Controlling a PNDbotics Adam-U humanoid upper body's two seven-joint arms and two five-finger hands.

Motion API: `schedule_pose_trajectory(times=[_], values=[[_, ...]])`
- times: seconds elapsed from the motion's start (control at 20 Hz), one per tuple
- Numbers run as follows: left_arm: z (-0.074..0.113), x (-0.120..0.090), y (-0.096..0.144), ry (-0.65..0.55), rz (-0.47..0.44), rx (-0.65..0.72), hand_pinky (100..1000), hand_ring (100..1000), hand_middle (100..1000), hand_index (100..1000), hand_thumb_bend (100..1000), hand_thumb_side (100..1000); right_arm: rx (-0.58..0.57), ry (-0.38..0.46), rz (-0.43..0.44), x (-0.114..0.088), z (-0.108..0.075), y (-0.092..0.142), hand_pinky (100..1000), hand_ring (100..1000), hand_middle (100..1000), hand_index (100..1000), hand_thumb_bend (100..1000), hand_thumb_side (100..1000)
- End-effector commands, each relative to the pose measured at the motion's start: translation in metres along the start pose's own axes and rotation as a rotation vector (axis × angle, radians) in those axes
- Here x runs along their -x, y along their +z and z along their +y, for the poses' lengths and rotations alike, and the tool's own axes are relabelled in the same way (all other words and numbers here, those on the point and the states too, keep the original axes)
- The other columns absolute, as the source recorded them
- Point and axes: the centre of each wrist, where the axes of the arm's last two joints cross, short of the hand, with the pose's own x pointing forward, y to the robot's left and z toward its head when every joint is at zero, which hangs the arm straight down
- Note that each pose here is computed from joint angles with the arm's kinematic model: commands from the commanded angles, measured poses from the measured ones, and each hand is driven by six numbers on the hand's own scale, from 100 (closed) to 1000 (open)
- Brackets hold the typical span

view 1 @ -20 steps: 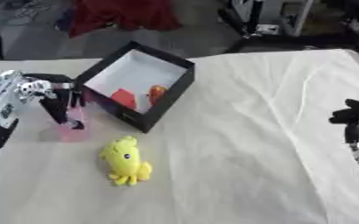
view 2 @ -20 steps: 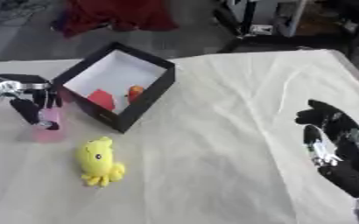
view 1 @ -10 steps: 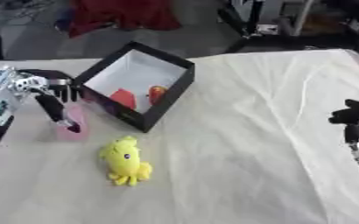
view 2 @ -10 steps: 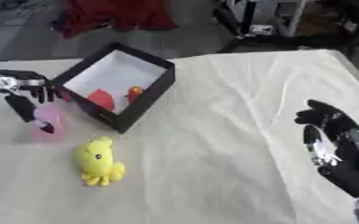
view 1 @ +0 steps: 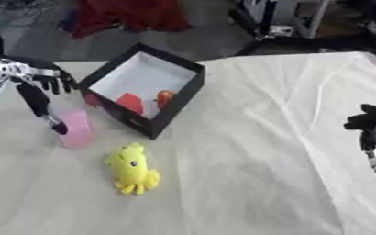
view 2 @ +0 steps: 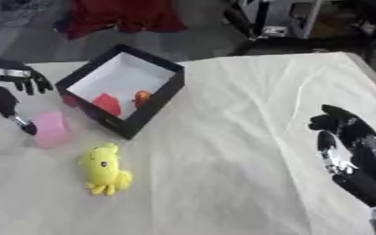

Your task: Pick up objects on the table and place them in the box.

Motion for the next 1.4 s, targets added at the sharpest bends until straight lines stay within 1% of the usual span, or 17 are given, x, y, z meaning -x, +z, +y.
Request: schedule_pose_trajectory(times=[0.05,0.45,0.85,0.95,1.0,1.05,1.15,1.25,1.3,1.35,1.4], values=[[0.002,0.006,0.001,0.009,0.036,-0.026,812,773,806,909,848,333,0.001,0.016,-0.011,-0.003,-0.005,-0.002,889,742,702,882,100,505],[-0.023,0.005,-0.028,0.035,0.063,-0.046,811,777,815,910,851,342,0.002,0.012,-0.01,-0.002,-0.004,-0.002,889,742,702,883,100,504],[-0.038,0.002,-0.045,0.036,0.086,-0.073,798,757,794,891,834,349,0.003,0.006,-0.01,-0.002,-0.003,-0.002,889,742,702,882,100,504],[-0.04,0.002,-0.047,0.035,0.087,-0.076,791,746,779,878,811,348,0.002,0.005,-0.01,-0.002,-0.003,-0.002,889,742,701,882,100,504],[-0.041,0.002,-0.048,0.034,0.087,-0.078,776,720,754,857,767,338,0.002,0.005,-0.01,-0.002,-0.003,-0.002,889,741,701,882,100,505],[-0.041,0.002,-0.048,0.031,0.088,-0.083,767,703,739,845,743,333,0.002,0.005,-0.009,-0.002,-0.003,-0.002,889,741,701,882,100,505],[-0.041,0.003,-0.047,0.026,0.089,-0.097,729,639,672,802,645,301,0.003,0.004,-0.008,-0.002,-0.003,-0.001,889,741,700,882,100,505],[-0.039,0.004,-0.046,0.02,0.094,-0.112,716,617,645,785,603,285,0.003,0.004,-0.007,-0.002,-0.003,-0.001,889,741,700,882,100,505],[-0.038,0.005,-0.045,0.016,0.097,-0.118,700,595,619,767,559,269,0.003,0.004,-0.008,-0.002,-0.002,-0.001,889,741,700,881,100,505],[-0.037,0.005,-0.044,0.013,0.1,-0.123,692,585,608,759,544,262,0.003,0.003,-0.008,-0.002,-0.002,-0.002,889,741,700,881,100,506],[-0.036,0.006,-0.043,0.01,0.103,-0.13,672,558,580,736,504,250,0.003,0.003,-0.008,-0.002,-0.002,-0.002,889,741,700,882,100,506]])
